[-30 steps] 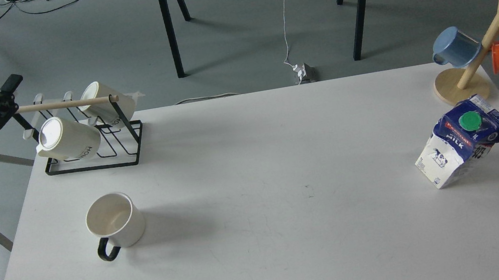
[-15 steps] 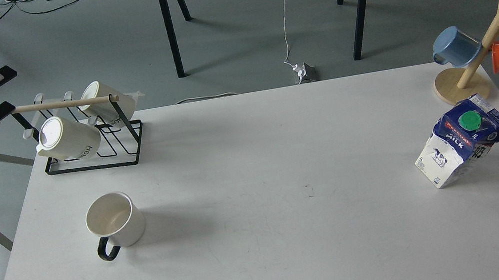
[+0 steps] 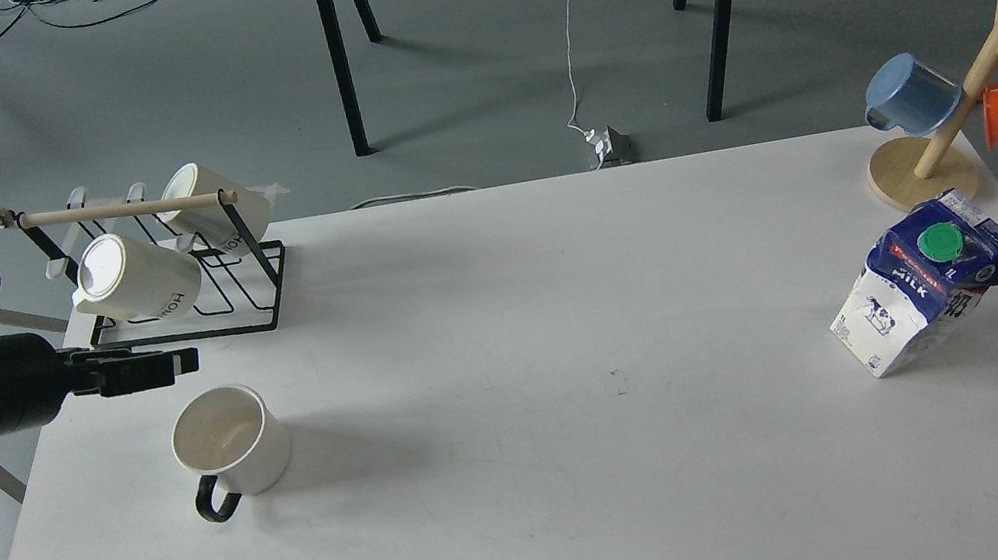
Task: Place cup and milk with both arms
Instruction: 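Reach the left gripper to the white mug rim and grasp it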
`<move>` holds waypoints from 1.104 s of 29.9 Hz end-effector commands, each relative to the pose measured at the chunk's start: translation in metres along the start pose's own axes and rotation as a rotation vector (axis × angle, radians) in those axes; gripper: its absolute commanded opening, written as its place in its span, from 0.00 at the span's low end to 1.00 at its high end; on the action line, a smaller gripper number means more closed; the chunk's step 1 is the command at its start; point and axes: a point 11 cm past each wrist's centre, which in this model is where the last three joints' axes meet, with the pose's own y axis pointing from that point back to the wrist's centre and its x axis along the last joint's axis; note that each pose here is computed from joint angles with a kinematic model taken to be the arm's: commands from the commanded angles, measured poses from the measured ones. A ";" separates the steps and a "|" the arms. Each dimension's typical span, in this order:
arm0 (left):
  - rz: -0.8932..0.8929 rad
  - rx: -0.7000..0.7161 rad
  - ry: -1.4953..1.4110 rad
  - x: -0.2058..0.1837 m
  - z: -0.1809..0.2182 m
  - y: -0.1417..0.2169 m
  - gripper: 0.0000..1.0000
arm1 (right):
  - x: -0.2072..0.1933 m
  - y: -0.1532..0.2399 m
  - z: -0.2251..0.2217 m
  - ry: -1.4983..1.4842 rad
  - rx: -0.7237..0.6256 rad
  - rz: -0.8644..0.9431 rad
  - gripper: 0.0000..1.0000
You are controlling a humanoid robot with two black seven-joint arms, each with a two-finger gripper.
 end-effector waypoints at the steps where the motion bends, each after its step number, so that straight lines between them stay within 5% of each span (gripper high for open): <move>1: -0.010 0.008 0.019 -0.006 -0.004 -0.009 0.98 | 0.002 -0.001 0.003 -0.011 0.000 -0.002 0.99; 26: -0.032 0.021 0.065 -0.053 -0.015 -0.036 0.85 | 0.010 0.005 0.006 -0.018 -0.001 0.019 0.99; 30: -0.026 0.025 0.063 -0.054 -0.016 -0.035 0.62 | 0.011 0.005 0.006 -0.018 -0.001 0.020 0.99; 33: -0.022 0.034 0.034 -0.054 -0.017 -0.035 0.26 | 0.011 0.006 0.006 -0.019 0.000 0.022 0.99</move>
